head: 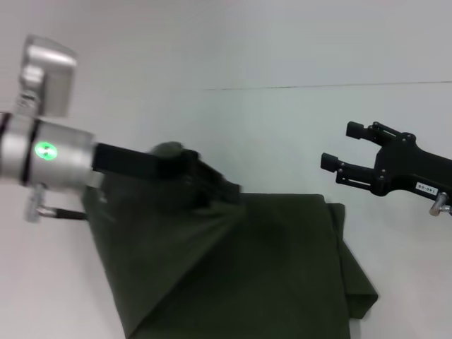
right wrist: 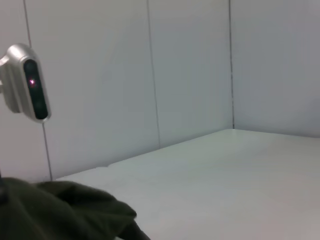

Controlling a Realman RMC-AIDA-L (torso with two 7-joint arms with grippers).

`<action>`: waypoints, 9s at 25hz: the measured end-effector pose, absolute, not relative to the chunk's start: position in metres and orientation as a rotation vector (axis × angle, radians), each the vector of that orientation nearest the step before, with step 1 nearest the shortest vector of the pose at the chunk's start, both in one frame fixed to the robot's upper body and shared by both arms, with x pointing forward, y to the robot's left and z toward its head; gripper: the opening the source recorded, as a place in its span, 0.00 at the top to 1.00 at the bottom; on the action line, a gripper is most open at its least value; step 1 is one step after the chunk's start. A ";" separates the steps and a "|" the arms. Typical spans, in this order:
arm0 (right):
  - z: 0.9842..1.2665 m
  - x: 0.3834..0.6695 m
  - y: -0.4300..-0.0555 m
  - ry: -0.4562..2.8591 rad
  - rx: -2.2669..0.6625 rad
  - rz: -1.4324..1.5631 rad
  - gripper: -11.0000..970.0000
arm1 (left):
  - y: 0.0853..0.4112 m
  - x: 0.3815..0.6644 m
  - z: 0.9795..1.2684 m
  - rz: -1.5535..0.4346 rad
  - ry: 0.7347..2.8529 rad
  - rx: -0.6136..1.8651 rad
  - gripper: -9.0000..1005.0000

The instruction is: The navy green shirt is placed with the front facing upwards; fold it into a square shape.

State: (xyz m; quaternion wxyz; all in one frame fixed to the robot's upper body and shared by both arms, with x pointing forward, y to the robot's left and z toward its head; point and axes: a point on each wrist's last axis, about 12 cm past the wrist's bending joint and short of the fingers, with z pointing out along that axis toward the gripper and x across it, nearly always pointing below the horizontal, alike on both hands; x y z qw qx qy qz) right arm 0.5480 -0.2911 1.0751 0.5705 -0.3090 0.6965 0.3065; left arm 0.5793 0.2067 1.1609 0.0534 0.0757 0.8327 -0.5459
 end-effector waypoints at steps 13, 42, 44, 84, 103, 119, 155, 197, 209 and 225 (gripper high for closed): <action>1.071 0.548 -0.290 1.650 -0.708 0.716 0.07 | 0.171 0.569 1.113 -1.884 2.304 0.114 0.96; 1.072 0.554 -0.283 1.647 -0.697 0.728 0.07 | 0.162 0.527 1.093 -2.071 2.211 0.386 0.59; 1.072 0.555 -0.283 1.643 -0.694 0.729 0.07 | 0.164 0.526 1.095 -2.063 2.236 0.441 0.50; 1.121 0.594 -0.267 2.087 -0.364 1.206 0.07 | 0.285 0.525 1.104 -1.216 1.673 0.552 0.06; 1.145 0.618 -0.234 2.622 -0.044 1.385 0.07 | 0.303 0.528 1.075 -0.795 1.597 0.413 0.07; 1.148 0.618 -0.207 2.730 -0.022 1.476 0.07 | 0.324 0.519 1.073 -0.619 1.522 0.335 0.07; 1.123 0.616 -0.172 2.721 -0.134 1.367 0.20 | 0.321 0.519 1.066 -0.565 1.500 0.334 0.07; 1.142 0.591 -0.170 2.465 -0.688 1.557 0.98 | 0.319 0.520 1.069 -0.548 1.456 0.330 0.07; 1.118 0.569 -0.196 2.529 -0.777 1.516 0.99 | 0.309 0.528 1.069 -0.562 1.449 0.342 0.07; 1.098 0.557 -0.229 2.495 -0.727 1.438 0.99 | 0.300 0.534 1.069 -0.597 1.444 0.331 0.07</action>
